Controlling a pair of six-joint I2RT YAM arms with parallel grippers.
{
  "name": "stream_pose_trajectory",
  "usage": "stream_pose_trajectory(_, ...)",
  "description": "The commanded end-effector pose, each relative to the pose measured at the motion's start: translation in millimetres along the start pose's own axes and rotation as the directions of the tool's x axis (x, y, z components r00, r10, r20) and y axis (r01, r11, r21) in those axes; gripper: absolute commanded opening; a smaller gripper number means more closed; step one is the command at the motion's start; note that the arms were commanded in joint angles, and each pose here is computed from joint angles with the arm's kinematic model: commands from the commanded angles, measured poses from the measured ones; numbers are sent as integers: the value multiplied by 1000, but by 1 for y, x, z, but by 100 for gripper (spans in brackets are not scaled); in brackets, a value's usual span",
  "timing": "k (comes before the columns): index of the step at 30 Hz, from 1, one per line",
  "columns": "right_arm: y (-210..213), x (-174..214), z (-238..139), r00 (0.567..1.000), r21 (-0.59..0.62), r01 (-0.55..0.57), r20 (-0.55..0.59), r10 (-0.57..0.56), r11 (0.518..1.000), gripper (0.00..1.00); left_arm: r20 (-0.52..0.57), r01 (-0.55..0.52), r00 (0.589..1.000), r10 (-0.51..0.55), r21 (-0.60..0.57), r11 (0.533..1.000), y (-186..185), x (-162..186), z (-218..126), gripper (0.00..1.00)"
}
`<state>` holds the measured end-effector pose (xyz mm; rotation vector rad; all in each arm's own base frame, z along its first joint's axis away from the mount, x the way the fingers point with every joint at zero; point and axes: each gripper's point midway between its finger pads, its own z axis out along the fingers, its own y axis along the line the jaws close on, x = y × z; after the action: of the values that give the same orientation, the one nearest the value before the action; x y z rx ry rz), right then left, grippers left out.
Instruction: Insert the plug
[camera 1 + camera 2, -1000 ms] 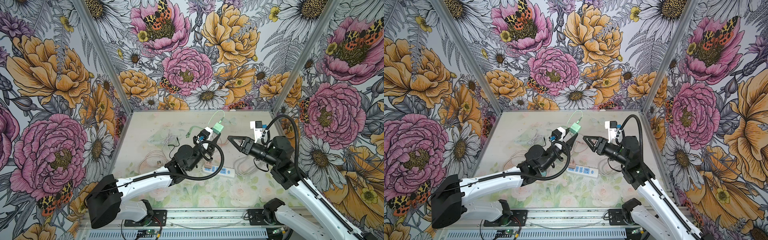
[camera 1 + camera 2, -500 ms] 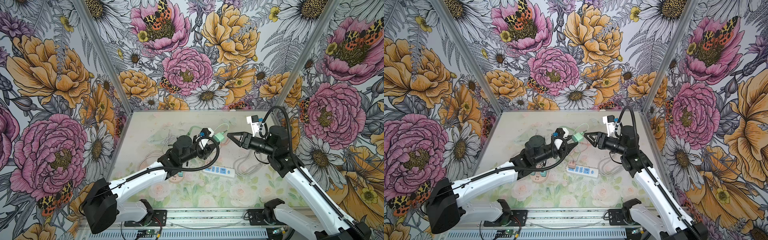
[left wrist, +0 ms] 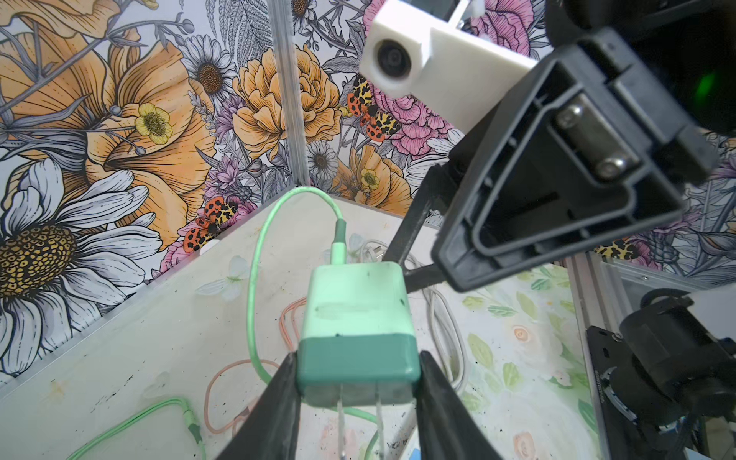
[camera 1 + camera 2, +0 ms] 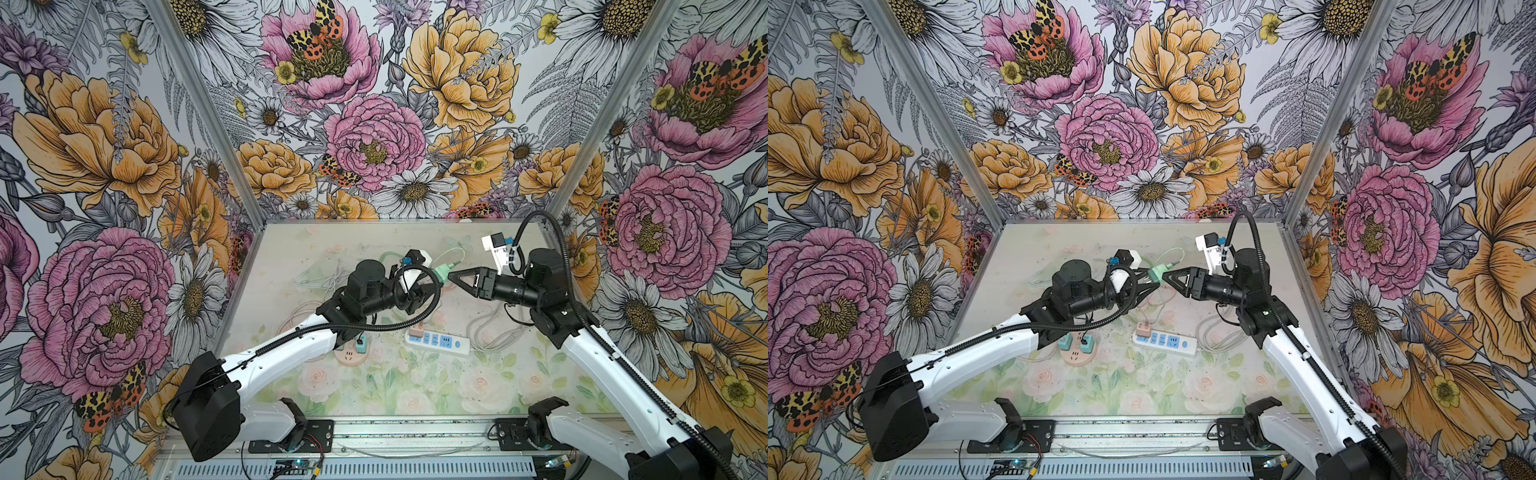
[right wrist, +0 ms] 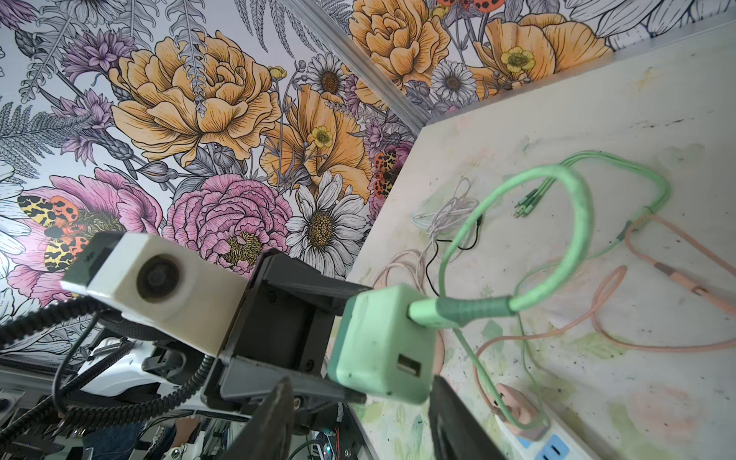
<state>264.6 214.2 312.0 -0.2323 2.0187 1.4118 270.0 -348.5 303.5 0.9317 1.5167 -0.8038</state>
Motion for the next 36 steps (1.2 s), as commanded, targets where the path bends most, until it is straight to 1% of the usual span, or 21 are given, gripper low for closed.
stream_pose_trajectory(1, 9, -6, -2, 999, -26, 43, 11, -43, 999, 56, 19, -19, 1000, 18, 49, 999, -6, -13, -3, 31)
stream_pose_trajectory(5, 7, -8, 1, 999, -39, 30, 26, -29, 999, 57, -5, -8, 1000, 9, 77, 997, -11, -5, -4, 31)
stream_pose_trajectory(9, 14, -12, 6, 999, -142, -10, 48, 17, 990, 58, -20, -6, 1000, 7, 78, 997, -11, 0, -4, 30)
stream_pose_trajectory(11, 16, -15, 8, 998, -175, -31, 56, 42, 984, 55, -24, -6, 1000, 8, 69, 998, -10, 4, -6, 30)
stream_pose_trajectory(13, 12, -13, 10, 998, -162, -40, 44, 48, 986, 53, -24, -8, 1000, 10, 56, 998, -8, 5, -9, 30)
stream_pose_trajectory(19, 1, -3, 9, 999, -80, -48, 0, 48, 996, 51, 2, -25, 1000, 25, 16, 1000, -2, -3, -22, 30)
stream_pose_trajectory(27, 16, -7, -1, 999, -94, -41, 26, 44, 995, 49, 6, -29, 1000, 30, -19, 999, 6, -5, -31, 30)
stream_pose_trajectory(36, 8, -2, 3, 997, -86, -77, 8, 78, 993, 50, 25, -41, 999, 41, -13, 999, 2, -9, -36, 30)
